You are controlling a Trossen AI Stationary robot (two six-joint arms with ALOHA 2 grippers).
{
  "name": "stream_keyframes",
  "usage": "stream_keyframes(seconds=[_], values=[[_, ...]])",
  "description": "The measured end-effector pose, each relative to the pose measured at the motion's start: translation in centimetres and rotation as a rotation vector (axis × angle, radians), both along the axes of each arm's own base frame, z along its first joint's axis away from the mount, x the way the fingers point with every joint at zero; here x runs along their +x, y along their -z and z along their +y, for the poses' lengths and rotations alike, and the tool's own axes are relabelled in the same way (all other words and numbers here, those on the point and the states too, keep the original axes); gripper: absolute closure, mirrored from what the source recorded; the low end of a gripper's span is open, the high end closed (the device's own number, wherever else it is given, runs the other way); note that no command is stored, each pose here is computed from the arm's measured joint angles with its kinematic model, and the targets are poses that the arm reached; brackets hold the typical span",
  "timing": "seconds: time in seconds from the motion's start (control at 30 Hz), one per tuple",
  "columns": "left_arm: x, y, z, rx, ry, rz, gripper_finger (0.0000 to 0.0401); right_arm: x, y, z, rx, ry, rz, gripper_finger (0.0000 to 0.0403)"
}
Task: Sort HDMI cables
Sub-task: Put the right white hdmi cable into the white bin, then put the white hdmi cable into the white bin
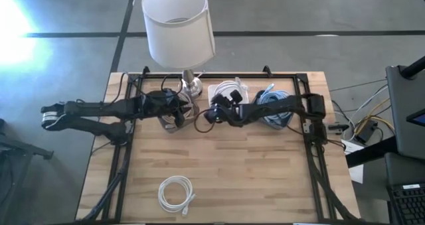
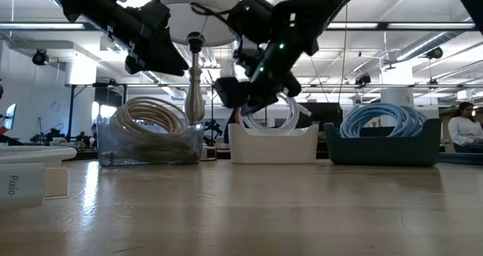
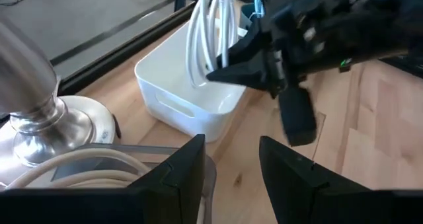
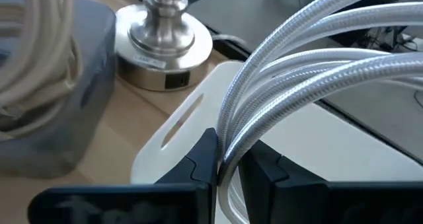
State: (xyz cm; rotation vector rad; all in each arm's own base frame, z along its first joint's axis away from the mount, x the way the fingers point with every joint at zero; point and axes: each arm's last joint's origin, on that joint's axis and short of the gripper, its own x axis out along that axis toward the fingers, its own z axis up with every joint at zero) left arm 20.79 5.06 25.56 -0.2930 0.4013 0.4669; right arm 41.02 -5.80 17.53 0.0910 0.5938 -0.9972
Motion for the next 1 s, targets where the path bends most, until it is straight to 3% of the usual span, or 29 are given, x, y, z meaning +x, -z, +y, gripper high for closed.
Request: stream_keyframes(seconds=[0.2, 0.5, 0.7, 0.9, 1.0], values=[[0.0, 0.0, 0.0, 0.0, 0.002, -0.002, 0.0254, 0.7, 1.7, -0.9, 0.024, 0.002, 0.037, 0.0356], [0.1, 0.0, -0.2, 0.001, 0.007, -0.007, 0.0254, 0.5, 1.8, -1.7, 0.048, 0.003, 0.059, 0.0295], [0.1, 0.0, -0.2, 0.0, 0.008, -0.006, 0.0254, 0.4, 1.1, -1.7, 0.046, -0.001, 0.065, 0.0264], [0.1, 0.0, -0.2, -0.001, 0.013, -0.006, 0.0254, 0.7, -1.0, -0.3, 0.01, -0.082, 0.112, 0.025], [0.1, 0.0, -0.5, -0.008, 0.085, -0.002, 0.0254, 0.6, -2.5, 1.1, 0.027, -0.141, 0.119, 0.0251]])
